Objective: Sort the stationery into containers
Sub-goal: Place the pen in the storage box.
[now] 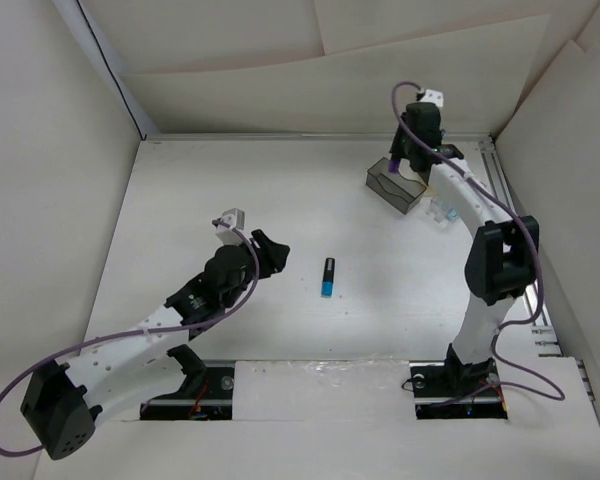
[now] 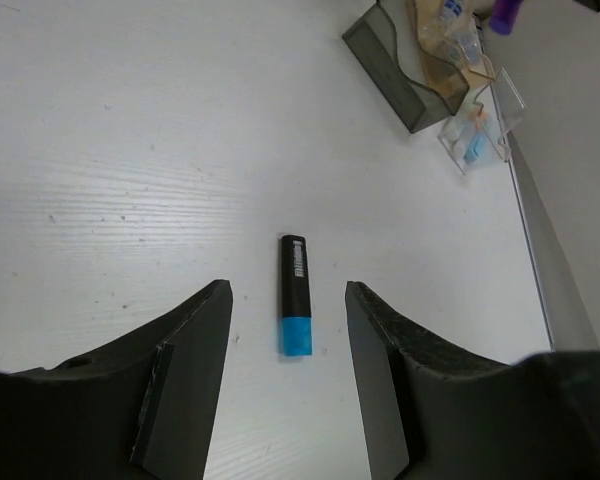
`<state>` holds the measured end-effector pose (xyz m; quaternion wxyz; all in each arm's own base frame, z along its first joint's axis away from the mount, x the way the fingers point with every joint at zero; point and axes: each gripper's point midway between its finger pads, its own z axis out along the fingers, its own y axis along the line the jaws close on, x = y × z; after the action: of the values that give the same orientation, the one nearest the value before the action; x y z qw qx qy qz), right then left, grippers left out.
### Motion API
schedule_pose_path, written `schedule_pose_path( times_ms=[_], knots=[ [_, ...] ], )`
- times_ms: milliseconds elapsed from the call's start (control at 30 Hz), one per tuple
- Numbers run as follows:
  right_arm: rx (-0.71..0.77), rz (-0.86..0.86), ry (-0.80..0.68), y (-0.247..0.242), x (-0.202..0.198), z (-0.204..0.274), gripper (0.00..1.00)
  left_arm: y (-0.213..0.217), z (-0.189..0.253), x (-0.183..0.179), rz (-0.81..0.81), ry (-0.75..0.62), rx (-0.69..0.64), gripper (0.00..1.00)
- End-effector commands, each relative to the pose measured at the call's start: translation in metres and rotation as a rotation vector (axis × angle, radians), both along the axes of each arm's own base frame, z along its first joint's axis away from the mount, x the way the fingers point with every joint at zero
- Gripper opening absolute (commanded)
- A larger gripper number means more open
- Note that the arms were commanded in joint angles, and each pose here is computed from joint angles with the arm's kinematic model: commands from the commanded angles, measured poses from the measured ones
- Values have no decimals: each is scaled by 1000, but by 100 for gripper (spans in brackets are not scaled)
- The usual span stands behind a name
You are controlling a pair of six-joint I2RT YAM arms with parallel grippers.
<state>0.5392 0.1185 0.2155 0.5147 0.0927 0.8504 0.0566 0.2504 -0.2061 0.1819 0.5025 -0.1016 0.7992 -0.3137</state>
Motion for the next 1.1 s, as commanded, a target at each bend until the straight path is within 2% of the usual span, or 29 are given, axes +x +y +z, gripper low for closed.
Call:
schedule_pose_path(
  times_ms=[0,133,300,433,1067],
  knots=[
    [-129,-161,-84,-45,25,19,7,-14,10,1,-57,-41,-43,46],
    [-253,-271,-103,-78,46,9,7,-19,8,2,-78,-49,-47,46],
    [-401,-269,-113,-86,56,-8,7,-20,2,3,-81,-40,-26,46],
    [-454,-277,-109,-92,53,-15,7,-21,6,4,-83,-58,-32,46],
    [-491,-302,-38,-94,35,-54,7,-24,1,3,-101,-56,-37,46]
  ],
)
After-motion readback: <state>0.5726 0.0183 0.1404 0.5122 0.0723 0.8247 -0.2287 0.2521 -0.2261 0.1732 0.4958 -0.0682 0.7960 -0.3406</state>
